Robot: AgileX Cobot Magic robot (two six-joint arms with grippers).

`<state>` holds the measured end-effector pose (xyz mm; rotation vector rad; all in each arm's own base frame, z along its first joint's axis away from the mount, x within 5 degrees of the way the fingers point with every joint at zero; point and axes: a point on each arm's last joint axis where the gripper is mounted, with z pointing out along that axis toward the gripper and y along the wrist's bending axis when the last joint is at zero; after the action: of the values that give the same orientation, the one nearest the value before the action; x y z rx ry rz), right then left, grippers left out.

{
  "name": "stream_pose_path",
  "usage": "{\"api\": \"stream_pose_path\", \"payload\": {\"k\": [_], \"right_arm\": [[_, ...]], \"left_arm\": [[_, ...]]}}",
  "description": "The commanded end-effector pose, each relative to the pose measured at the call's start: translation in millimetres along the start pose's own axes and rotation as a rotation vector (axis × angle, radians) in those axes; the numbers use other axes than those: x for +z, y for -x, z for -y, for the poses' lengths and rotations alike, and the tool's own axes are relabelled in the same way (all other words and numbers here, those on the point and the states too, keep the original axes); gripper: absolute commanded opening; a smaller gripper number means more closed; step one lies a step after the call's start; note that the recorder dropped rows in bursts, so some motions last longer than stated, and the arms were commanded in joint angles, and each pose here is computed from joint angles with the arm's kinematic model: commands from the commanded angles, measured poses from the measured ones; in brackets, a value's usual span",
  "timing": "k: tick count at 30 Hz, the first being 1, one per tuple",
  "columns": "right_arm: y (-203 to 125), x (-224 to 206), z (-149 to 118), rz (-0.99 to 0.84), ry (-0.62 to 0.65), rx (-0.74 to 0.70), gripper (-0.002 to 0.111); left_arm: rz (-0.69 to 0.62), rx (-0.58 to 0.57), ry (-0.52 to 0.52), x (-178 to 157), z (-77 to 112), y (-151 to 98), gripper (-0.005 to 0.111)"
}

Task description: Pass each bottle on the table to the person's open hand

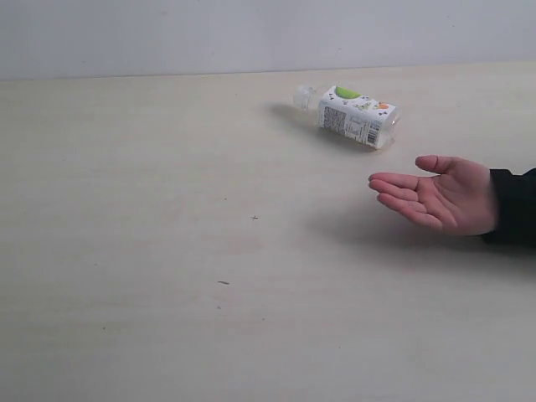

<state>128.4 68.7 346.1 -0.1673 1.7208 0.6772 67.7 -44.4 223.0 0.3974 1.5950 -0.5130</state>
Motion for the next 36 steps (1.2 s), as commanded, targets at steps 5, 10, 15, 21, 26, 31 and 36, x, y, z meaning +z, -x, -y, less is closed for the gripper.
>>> {"api": "stream_pose_path", "payload": {"k": [5, 10, 15, 21, 26, 31, 36], "right_arm": [[72.8, 53.1, -21.2, -0.096, 0.028, -0.205, 0.000], [104.6, 115.2, 0.0, -0.278, -0.219, -0.345, 0.000], [98.2, 188.0, 30.2, -0.570, -0.361, -0.557, 0.000], [34.7, 266.3, 58.2, -0.979, -0.183, -0.706, 0.000], [-10.1, 313.3, 81.5, -1.109, -0.078, -0.832, 0.002], [-39.5, 345.3, 97.6, -1.110, -0.060, -0.868, 0.020], [-57.2, 358.2, 101.9, -1.139, -0.012, -0.842, 0.070]], "left_arm": [[0.007, 0.003, 0.001, -0.6, -0.1, -0.8, 0.000], [0.007, 0.003, 0.001, -0.6, -0.1, -0.8, 0.000], [0.007, 0.003, 0.001, -0.6, -0.1, -0.8, 0.000], [0.007, 0.003, 0.001, -0.6, -0.1, -0.8, 0.000], [0.007, 0.003, 0.001, -0.6, -0.1, -0.8, 0.000], [0.007, 0.003, 0.001, -0.6, -0.1, -0.8, 0.000], [0.007, 0.003, 0.001, -0.6, -0.1, -0.8, 0.000]]}}
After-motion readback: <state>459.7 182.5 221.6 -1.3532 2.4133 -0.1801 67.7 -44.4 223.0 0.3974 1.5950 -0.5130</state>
